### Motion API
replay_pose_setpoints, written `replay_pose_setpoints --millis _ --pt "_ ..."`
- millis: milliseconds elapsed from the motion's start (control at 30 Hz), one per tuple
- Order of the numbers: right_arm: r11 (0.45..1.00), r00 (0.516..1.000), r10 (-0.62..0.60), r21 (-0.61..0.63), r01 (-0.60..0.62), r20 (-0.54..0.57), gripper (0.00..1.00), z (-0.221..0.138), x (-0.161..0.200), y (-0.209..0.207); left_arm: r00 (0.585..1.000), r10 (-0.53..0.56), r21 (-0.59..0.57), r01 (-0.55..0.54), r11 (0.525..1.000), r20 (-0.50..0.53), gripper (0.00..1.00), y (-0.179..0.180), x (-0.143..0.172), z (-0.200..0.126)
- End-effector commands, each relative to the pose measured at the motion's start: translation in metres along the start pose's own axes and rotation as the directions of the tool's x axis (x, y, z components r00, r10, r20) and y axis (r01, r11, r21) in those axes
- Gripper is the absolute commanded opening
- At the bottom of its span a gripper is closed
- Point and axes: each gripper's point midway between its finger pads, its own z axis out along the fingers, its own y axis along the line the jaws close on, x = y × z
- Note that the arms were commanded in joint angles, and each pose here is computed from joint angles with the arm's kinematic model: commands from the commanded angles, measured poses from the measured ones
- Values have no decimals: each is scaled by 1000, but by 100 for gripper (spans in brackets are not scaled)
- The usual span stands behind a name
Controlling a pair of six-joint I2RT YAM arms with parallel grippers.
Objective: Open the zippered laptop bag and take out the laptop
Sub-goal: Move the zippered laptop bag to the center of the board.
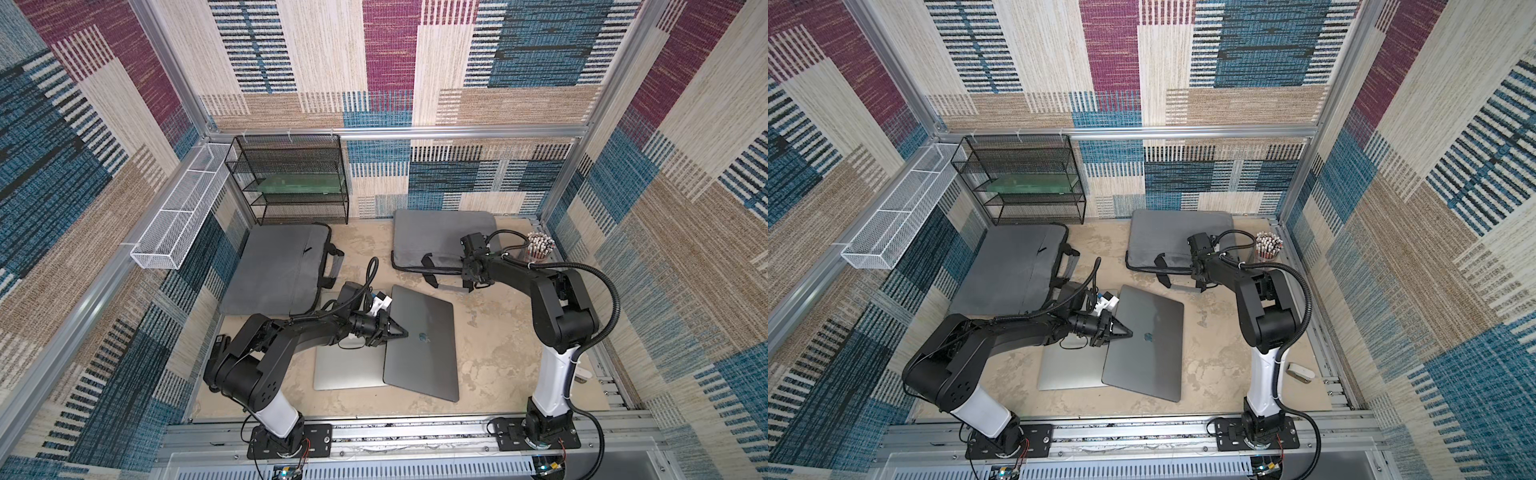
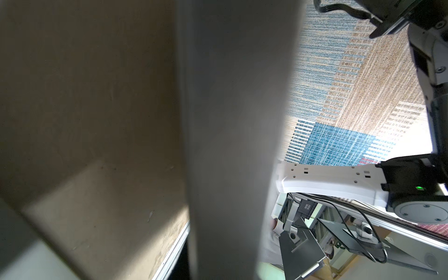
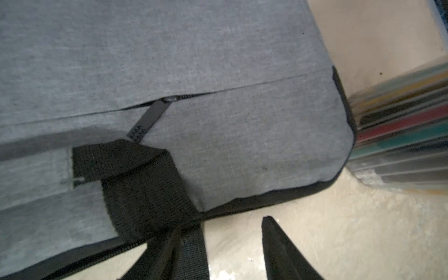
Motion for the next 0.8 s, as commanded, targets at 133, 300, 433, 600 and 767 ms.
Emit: replay_pose_setpoints --millis 133,300,433,600,767 --pt "1000 999 -18 5 17 29 64 -2 -15 3 998 -52 -8 51 999 -38 0 4 1 17" --pt "999 1000 -4 -43 5 31 70 -15 -15 9 994 -102 -64 99 993 -43 37 15 1 22" --pt "994 999 8 -105 -5 33 74 -36 -18 18 993 -118 -99 115 988 -25 41 14 -2 23" --pt "983 998 25 -184 -13 58 77 -68 -24 33 994 -113 -136 112 984 -3 21 9 -9 24" --pt "969 994 34 -248 -8 102 78 -103 -31 45 992 -120 -162 125 979 39 0 9 -17 27"
